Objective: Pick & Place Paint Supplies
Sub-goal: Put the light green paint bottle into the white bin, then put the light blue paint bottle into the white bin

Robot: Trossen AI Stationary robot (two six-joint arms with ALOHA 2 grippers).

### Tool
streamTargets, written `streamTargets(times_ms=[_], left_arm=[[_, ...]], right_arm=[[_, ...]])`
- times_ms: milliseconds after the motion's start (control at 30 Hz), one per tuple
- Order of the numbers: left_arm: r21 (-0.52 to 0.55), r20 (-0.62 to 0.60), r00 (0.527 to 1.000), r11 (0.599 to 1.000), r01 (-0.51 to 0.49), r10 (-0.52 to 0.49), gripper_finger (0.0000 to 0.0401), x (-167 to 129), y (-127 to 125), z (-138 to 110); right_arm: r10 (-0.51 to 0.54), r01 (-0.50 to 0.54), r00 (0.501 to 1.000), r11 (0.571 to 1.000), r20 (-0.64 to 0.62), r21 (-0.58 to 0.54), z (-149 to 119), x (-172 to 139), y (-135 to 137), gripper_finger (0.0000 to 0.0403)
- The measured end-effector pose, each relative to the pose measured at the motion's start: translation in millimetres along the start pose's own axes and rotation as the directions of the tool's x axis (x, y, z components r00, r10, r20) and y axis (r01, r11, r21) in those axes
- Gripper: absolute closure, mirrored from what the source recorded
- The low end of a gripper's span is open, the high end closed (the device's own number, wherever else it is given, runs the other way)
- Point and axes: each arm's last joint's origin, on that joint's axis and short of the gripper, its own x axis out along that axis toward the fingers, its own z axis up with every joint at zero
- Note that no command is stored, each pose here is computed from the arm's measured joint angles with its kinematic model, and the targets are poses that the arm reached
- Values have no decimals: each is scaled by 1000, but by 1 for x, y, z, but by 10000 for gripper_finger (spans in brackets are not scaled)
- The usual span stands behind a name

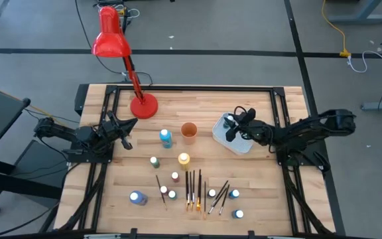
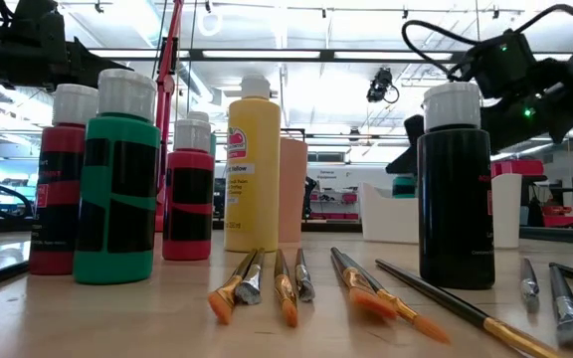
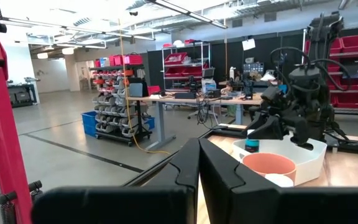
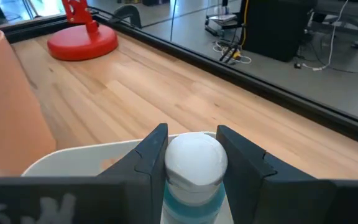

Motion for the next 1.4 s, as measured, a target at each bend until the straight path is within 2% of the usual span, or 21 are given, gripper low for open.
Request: streamTargets(times_ms=[267,400,533,867,1267,1400], left_arm=[[0,0,1000,1000,0,0,385,0,0,0],[0,0,1000,1000,0,0,385,0,0,0],[0,0,1000,1000,0,0,385,0,0,0],[-1,0,1000,1000,0,0,385,0,0,0],[-12,0,1000,1000,0,0,385,0,0,0],[-12,0,1000,1000,0,0,385,0,0,0]], right_arm=[[-44,43,999,998,-21,-55,-9,11,-5,283],[-52,50,998,998,-26,-41,-9,18,-4,271],[-49,45,998,996,-42,-77,-8,22,-1,261],[-33,38,999,990,37,-135,3,23,2,237],[71,-48,981,990,179,-130,27,16,4,198],[192,-166,952,978,239,-125,41,8,6,199]])
